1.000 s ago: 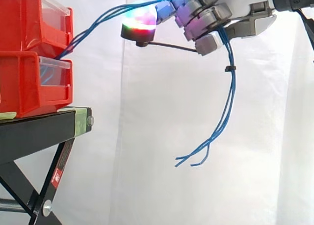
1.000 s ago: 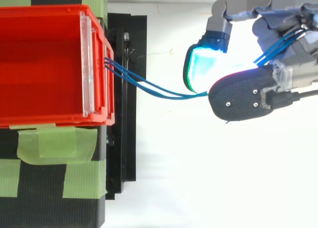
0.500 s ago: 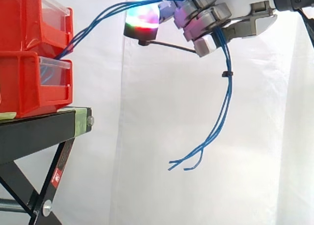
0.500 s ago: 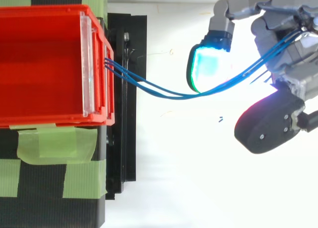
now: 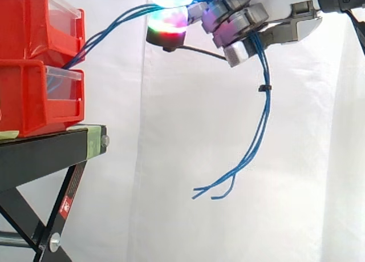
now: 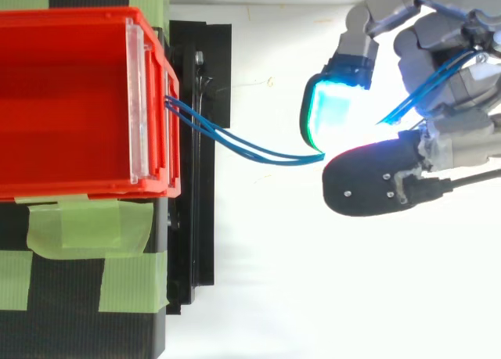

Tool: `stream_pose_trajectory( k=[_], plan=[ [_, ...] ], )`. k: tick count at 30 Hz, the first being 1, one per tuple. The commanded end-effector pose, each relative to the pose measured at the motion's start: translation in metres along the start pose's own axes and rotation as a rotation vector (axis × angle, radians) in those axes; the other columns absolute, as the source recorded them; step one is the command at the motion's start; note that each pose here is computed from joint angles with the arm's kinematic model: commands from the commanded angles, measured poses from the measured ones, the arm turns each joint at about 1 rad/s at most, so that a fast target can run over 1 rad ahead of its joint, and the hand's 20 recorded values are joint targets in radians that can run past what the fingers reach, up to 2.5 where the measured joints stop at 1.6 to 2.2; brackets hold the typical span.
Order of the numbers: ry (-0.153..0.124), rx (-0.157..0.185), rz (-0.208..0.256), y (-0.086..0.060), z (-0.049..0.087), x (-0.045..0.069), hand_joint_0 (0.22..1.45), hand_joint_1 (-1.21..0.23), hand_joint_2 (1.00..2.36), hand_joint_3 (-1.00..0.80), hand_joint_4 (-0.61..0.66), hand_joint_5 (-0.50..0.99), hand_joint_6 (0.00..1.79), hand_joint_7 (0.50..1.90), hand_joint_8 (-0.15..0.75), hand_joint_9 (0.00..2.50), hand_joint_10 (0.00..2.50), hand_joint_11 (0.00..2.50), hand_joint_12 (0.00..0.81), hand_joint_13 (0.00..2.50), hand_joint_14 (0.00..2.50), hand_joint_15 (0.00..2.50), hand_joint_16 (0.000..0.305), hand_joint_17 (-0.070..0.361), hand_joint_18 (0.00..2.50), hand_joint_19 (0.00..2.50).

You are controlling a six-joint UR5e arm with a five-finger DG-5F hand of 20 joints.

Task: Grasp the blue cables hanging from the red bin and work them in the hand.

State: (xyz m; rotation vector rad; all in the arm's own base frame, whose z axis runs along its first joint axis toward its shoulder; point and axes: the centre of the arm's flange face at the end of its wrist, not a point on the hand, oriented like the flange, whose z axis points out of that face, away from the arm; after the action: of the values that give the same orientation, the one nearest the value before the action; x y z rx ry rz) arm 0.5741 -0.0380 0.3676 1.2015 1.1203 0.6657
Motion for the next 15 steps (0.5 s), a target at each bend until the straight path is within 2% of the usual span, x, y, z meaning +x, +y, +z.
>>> stream_pose_trajectory(
  k=[1, 2, 3, 4, 5, 6, 7, 8, 9, 10, 11, 12, 13, 14, 15],
  plan=[
    [0.0, -0.001, 0.001, 0.0001, 0.0002, -0.0002, 1.03, -0.7, 1.16, 0.41, 0.26, 0.02, 1.24, 0.95, 0.486, 0.75, 2.5, 2.5, 0.555, 1.07, 2.5, 1.75, 0.06, 0.135, 1.4, 0.56],
    [0.002, -0.002, -0.001, 0.0004, -0.0001, 0.0006, 0.99, -0.73, 1.18, 0.32, 0.26, 0.04, 1.22, 0.96, 0.48, 0.76, 2.5, 2.5, 0.561, 1.09, 2.5, 1.77, 0.062, 0.139, 1.45, 0.62],
    [0.002, -0.002, -0.001, 0.0004, -0.0001, 0.0006, 0.94, -0.75, 1.0, 0.17, 0.28, 0.06, 1.2, 0.95, 0.469, 0.77, 2.5, 2.5, 0.569, 1.1, 2.5, 1.76, 0.07, 0.156, 1.53, 0.63],
    [0.0, -0.001, -0.004, 0.0001, 0.0002, -0.0002, 0.9, -0.74, 1.01, 0.0, 0.28, 0.07, 1.16, 0.97, 0.48, 0.76, 2.5, 2.5, 0.572, 1.08, 2.5, 1.75, 0.067, 0.151, 1.5, 0.65],
    [0.0, -0.001, -0.005, 0.0003, -0.0001, 0.0005, 0.85, -0.72, 1.02, -0.38, 0.25, 0.09, 1.03, 1.06, 0.49, 0.72, 2.5, 2.5, 0.567, 1.03, 2.5, 1.82, 0.056, 0.126, 1.42, 0.84],
    [-0.001, 0.001, -0.005, -0.0001, 0.0, -0.0004, 0.85, -0.71, 1.02, -0.46, 0.23, 0.09, 1.01, 1.08, 0.494, 0.72, 2.5, 2.5, 0.562, 1.01, 2.5, 1.84, 0.053, 0.119, 1.39, 0.91],
    [0.001, 0.001, -0.004, 0.0, -0.0004, 0.0004, 0.93, -0.71, 1.02, -0.21, 0.23, 0.08, 1.03, 1.06, 0.487, 0.73, 2.5, 2.5, 0.561, 1.03, 2.5, 1.78, 0.057, 0.127, 1.42, 0.8],
    [0.0, 0.002, -0.003, -0.0002, -0.0001, -0.0004, 0.96, -0.71, 1.02, -0.02, 0.23, 0.05, 1.07, 1.03, 0.483, 0.73, 2.5, 2.5, 0.561, 1.04, 2.5, 1.78, 0.057, 0.128, 1.44, 0.78],
    [0.0, 0.002, -0.001, -0.0002, -0.0001, -0.0004, 1.07, -0.69, 1.04, 0.41, 0.24, 0.09, 1.09, 1.0, 0.468, 0.71, 2.5, 2.5, 0.556, 1.02, 2.5, 1.71, 0.057, 0.129, 1.31, 0.53],
    [0.0, 0.002, -0.001, -0.0002, -0.0001, -0.0004, 0.98, -0.63, 1.4, 0.32, 0.24, 0.11, 1.08, 1.0, 0.48, 0.71, 2.5, 2.5, 0.521, 1.01, 2.5, 1.72, 0.058, 0.13, 1.28, 0.48],
    [0.001, 0.001, -0.001, 0.0, -0.0004, 0.0004, 0.96, -0.62, 1.45, 0.3, 0.24, 0.14, 1.04, 1.01, 0.481, 0.74, 2.5, 2.5, 0.525, 1.01, 2.5, 1.68, 0.058, 0.13, 1.28, 0.47],
    [0.0, 0.002, -0.001, -0.0002, -0.0001, -0.0004, 0.97, -0.66, 1.21, 0.24, 0.27, 0.19, 0.95, 1.04, 0.482, 0.74, 2.5, 2.5, 0.542, 1.04, 2.5, 1.75, 0.062, 0.14, 1.41, 0.62],
    [0.0, 0.002, -0.001, -0.0002, -0.0001, -0.0004, 0.96, -0.71, 1.0, 0.11, 0.31, 0.27, 0.56, 1.2, 0.471, 0.75, 2.5, 2.5, 0.556, 1.07, 2.5, 1.76, 0.067, 0.151, 1.49, 0.64],
    [0.001, 0.0, -0.002, 0.0002, -0.0002, 0.0004, 0.89, -0.67, 1.01, -0.16, 0.32, 0.3, 0.41, 1.25, 0.477, 0.73, 2.5, 2.5, 0.558, 1.05, 2.5, 1.75, 0.066, 0.148, 1.45, 0.66],
    [0.0, -0.001, -0.001, 0.0003, -0.0001, 0.0005, 0.87, -0.62, 1.02, -0.41, 0.33, 0.38, 0.07, 1.39, 0.484, 0.71, 2.5, 2.5, 0.538, 0.98, 2.5, 1.81, 0.052, 0.116, 1.36, 0.93]
  ],
)
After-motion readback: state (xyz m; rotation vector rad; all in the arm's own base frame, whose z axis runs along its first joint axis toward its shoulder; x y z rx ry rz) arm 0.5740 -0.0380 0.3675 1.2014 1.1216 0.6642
